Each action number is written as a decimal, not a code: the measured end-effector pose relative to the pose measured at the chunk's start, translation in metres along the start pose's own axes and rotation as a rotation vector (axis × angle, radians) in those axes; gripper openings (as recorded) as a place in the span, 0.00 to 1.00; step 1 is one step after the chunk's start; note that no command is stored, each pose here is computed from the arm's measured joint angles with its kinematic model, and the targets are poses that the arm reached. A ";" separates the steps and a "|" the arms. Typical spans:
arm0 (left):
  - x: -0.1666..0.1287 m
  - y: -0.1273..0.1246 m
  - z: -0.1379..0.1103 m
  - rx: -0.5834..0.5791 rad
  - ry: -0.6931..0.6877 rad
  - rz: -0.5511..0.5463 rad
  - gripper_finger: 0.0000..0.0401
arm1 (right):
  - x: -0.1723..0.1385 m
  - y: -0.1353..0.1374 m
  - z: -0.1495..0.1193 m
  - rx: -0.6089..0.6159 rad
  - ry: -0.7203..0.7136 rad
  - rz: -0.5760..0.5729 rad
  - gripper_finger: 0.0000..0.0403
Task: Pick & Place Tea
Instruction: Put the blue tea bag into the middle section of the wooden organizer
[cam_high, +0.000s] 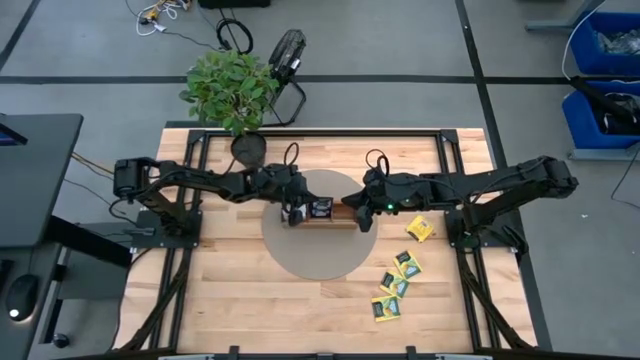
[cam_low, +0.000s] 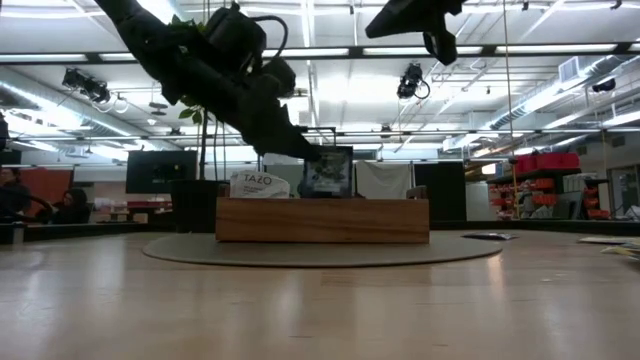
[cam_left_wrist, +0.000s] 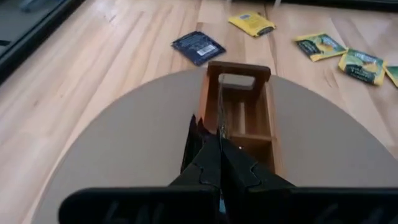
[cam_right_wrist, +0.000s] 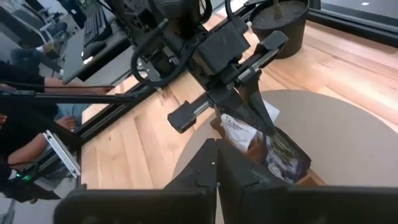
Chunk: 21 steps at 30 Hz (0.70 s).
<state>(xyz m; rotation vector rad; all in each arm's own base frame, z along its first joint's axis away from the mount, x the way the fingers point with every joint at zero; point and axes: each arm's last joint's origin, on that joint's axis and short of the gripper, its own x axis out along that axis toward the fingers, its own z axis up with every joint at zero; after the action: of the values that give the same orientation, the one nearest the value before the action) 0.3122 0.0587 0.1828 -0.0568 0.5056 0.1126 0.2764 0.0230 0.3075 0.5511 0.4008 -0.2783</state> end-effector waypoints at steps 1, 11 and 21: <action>0.001 0.000 0.000 -0.003 -0.002 -0.002 0.00 | 0.000 0.000 0.000 -0.001 0.004 -0.003 0.02; 0.003 -0.002 -0.003 0.003 0.011 -0.021 0.00 | 0.000 0.000 0.000 -0.001 0.004 -0.004 0.02; 0.003 -0.002 -0.006 0.000 0.038 -0.026 0.00 | 0.000 0.000 0.000 -0.001 0.005 -0.004 0.02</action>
<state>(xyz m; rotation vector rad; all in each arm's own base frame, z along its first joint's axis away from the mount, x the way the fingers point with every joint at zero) 0.3127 0.0561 0.1764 -0.0656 0.5423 0.0866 0.2761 0.0229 0.3070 0.5498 0.4073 -0.2806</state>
